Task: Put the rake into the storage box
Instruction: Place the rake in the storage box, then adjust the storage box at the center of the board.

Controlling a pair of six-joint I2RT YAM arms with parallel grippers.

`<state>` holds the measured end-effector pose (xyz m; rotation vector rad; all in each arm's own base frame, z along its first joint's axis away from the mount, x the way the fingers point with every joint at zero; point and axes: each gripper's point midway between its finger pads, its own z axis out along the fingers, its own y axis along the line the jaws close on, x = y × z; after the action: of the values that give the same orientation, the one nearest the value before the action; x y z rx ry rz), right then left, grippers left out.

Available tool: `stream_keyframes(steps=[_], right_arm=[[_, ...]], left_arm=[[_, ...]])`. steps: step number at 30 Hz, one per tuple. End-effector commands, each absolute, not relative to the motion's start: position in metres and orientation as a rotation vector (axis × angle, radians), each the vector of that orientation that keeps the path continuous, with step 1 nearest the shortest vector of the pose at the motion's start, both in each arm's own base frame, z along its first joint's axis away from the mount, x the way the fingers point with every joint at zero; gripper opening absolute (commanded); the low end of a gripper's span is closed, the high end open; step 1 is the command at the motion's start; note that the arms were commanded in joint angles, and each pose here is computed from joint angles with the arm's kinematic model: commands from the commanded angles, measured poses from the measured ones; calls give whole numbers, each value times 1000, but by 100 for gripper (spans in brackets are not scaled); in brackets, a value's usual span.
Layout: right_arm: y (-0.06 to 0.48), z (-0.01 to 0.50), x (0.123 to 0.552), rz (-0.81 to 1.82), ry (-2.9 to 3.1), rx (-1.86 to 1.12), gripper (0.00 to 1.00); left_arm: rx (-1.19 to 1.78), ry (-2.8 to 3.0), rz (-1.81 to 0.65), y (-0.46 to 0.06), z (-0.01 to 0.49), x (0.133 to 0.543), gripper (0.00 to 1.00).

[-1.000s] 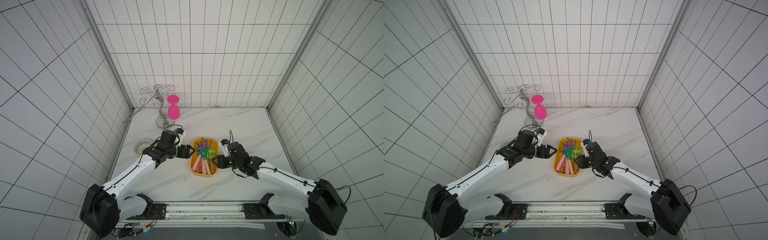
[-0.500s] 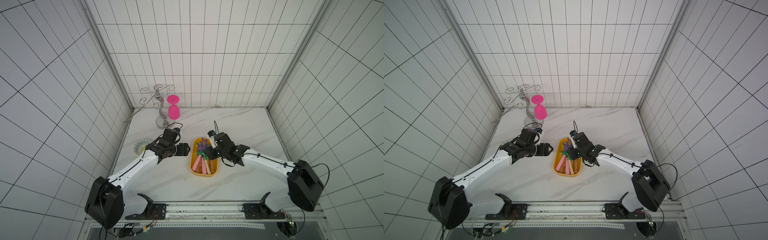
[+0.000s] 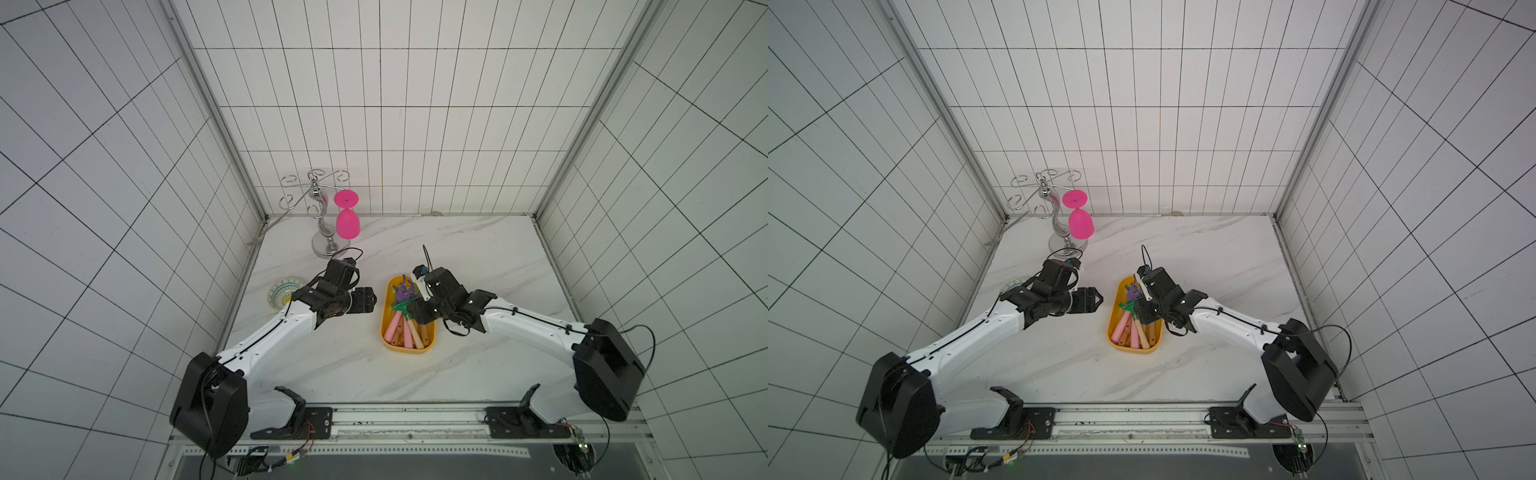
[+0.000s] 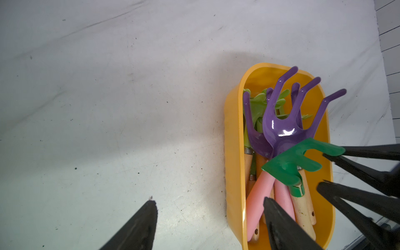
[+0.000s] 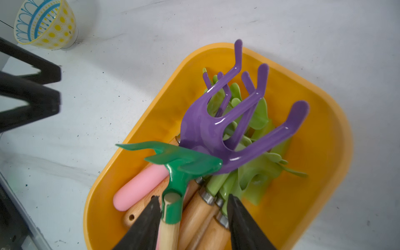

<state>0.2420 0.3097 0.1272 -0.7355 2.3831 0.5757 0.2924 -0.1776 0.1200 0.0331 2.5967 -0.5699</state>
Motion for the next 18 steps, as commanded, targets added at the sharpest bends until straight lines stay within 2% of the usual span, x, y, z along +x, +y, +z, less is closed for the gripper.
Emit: stream_keyframes(steps=[1, 4, 7, 11, 18], right_arm=[[294, 172, 239, 552, 2311, -693, 61], [262, 188, 243, 436, 2285, -608, 67], [218, 194, 254, 296, 2266, -478, 76], [165, 201, 264, 257, 2268, -297, 79], [85, 200, 283, 156, 2258, 5, 83]], left_arm=[[-95, 2633, -554, -172, 96, 295, 78], [-182, 2638, -618, -178, 80, 296, 75], [-247, 2688, -704, -189, 70, 289, 67], [-245, 2747, -748, -210, 60, 269, 62], [-192, 2723, -875, -239, 75, 249, 62]])
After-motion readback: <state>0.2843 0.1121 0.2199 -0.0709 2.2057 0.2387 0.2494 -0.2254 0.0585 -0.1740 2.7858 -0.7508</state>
